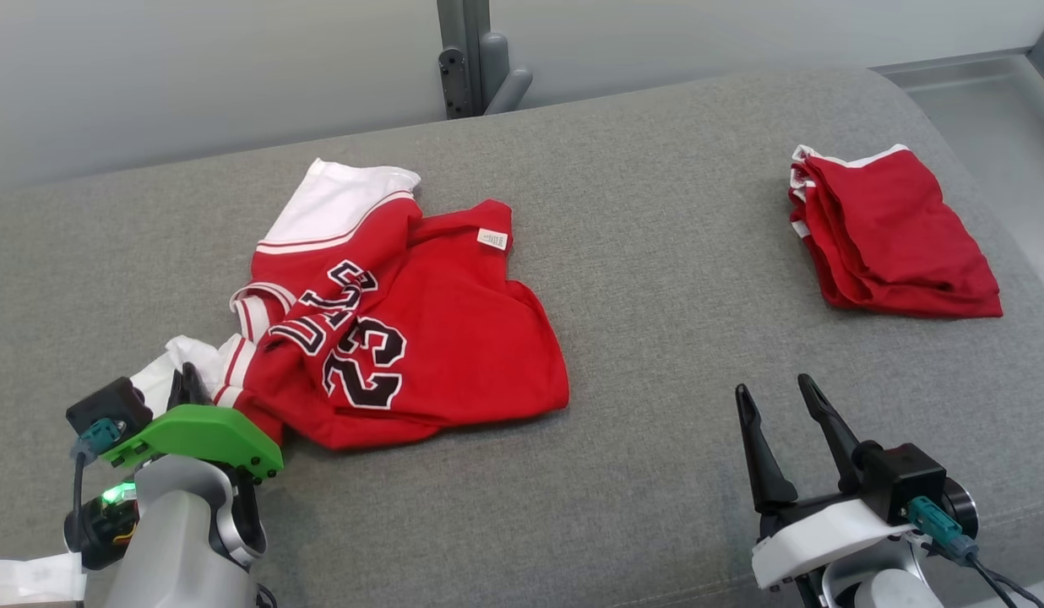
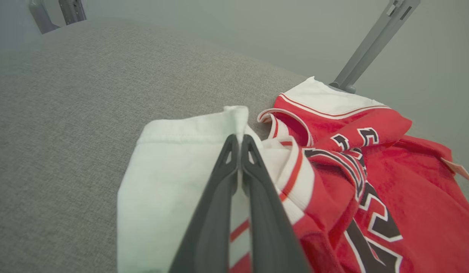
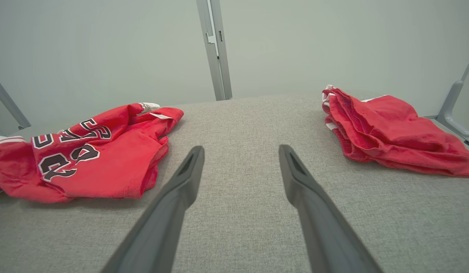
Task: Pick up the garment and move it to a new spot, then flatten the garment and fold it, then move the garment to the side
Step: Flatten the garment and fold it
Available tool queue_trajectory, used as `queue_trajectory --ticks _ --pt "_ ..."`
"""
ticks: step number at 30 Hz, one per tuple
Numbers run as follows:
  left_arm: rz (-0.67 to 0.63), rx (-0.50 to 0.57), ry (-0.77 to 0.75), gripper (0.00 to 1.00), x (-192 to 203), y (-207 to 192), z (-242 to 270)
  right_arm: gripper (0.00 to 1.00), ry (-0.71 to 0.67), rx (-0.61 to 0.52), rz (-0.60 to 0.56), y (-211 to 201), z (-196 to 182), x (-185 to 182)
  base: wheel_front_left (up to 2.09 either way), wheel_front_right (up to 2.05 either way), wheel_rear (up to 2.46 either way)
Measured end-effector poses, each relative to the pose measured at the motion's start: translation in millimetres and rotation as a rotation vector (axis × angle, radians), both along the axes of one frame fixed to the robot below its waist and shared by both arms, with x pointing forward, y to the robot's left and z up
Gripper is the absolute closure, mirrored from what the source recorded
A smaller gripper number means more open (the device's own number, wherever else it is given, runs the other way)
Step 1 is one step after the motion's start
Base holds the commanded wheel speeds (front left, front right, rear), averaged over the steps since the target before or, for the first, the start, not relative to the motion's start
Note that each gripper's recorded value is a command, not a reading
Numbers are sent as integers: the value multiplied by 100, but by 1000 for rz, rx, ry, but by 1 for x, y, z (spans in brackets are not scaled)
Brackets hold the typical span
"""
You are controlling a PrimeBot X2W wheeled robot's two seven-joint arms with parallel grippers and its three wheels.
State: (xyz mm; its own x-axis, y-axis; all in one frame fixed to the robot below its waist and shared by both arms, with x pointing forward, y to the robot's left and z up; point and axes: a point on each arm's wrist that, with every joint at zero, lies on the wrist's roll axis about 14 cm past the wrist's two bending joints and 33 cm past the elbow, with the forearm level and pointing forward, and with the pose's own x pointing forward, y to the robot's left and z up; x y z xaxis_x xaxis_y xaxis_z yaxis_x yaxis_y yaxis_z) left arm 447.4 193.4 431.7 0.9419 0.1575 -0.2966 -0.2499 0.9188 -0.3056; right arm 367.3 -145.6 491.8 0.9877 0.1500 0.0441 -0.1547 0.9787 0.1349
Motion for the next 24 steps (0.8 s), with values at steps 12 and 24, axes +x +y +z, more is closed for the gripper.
queue_trajectory --ticks 12,24 --pt "67 42 -146 100 -25 26 28 0 -10 11 60 20 3 1 0 0 0" --pt "99 23 -43 100 -125 22 -14 0 -13 16 181 60 4 11 0 0 0"
